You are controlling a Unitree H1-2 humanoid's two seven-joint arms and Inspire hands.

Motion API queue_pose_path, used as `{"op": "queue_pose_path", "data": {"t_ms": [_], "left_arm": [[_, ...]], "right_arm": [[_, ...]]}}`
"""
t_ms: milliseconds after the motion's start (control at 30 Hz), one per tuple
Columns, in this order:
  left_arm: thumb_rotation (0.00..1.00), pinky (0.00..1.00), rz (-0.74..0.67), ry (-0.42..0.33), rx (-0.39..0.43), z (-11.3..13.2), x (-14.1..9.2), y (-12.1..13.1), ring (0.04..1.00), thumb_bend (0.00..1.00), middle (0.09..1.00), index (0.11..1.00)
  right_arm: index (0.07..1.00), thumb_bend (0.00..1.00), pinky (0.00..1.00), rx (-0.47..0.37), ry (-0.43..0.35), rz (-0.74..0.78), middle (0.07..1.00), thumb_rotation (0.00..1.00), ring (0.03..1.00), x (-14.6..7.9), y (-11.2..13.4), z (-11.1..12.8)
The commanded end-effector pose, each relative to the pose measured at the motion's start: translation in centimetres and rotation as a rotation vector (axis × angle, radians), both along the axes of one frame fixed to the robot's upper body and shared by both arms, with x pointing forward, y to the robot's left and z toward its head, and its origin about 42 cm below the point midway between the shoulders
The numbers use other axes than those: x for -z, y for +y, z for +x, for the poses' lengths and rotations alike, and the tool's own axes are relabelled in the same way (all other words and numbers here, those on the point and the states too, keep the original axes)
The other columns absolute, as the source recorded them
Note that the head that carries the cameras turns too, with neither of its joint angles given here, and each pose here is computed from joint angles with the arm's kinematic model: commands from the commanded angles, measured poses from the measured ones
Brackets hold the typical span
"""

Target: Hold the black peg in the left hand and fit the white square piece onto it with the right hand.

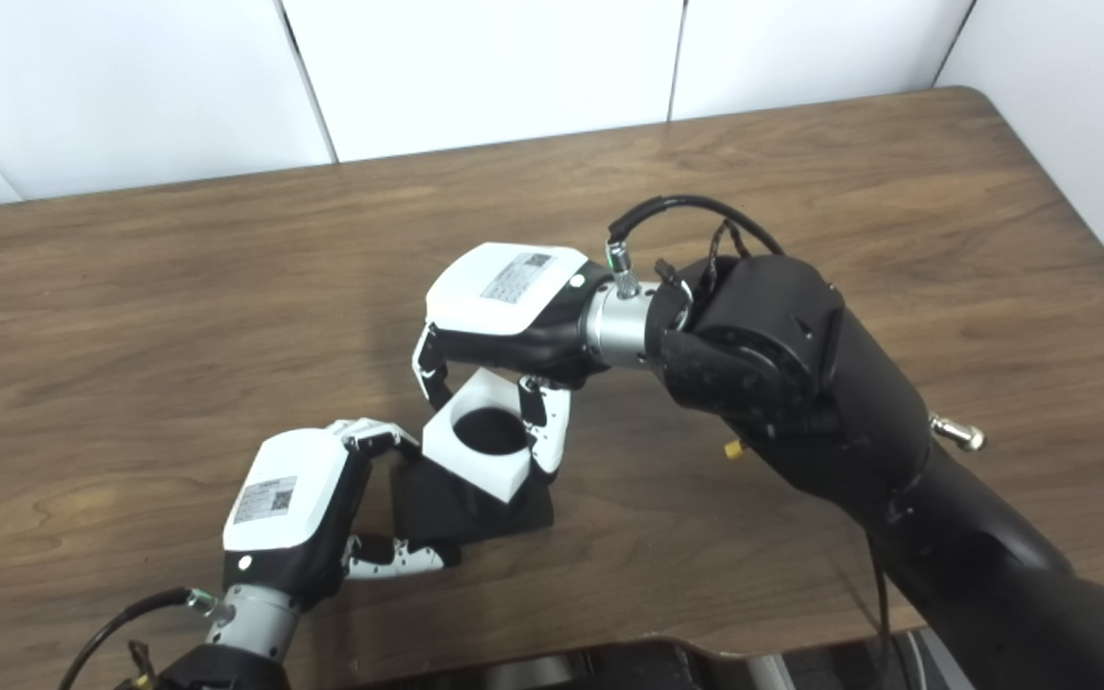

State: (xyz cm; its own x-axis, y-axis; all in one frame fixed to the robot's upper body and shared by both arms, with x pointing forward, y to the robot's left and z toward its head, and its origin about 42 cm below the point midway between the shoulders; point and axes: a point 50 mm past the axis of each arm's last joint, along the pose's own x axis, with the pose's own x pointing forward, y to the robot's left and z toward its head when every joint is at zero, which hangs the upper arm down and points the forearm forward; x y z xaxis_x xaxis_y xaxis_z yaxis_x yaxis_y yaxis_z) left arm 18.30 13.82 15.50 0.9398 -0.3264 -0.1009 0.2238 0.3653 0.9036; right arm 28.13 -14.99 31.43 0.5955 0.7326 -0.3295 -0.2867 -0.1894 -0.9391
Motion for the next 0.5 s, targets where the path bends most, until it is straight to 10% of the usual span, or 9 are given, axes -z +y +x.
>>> {"op": "queue_pose_path", "data": {"t_ms": [0,467], "left_arm": [[0.05,0.68,-0.045,0.029,0.022,-0.37,-0.2,-1.27,0.763,0.51,0.719,0.485],[0.05,0.68,-0.045,0.028,0.014,-0.02,-0.36,-1.29,0.761,0.51,0.719,0.484]], "right_arm": [[0.483,0.52,0.81,0.015,-0.06,0.003,0.738,0.13,0.859,-0.96,-0.49,0.45],[0.482,0.52,0.81,0.007,-0.049,0.009,0.743,0.13,0.866,-1.04,-0.5,0.39]]}}
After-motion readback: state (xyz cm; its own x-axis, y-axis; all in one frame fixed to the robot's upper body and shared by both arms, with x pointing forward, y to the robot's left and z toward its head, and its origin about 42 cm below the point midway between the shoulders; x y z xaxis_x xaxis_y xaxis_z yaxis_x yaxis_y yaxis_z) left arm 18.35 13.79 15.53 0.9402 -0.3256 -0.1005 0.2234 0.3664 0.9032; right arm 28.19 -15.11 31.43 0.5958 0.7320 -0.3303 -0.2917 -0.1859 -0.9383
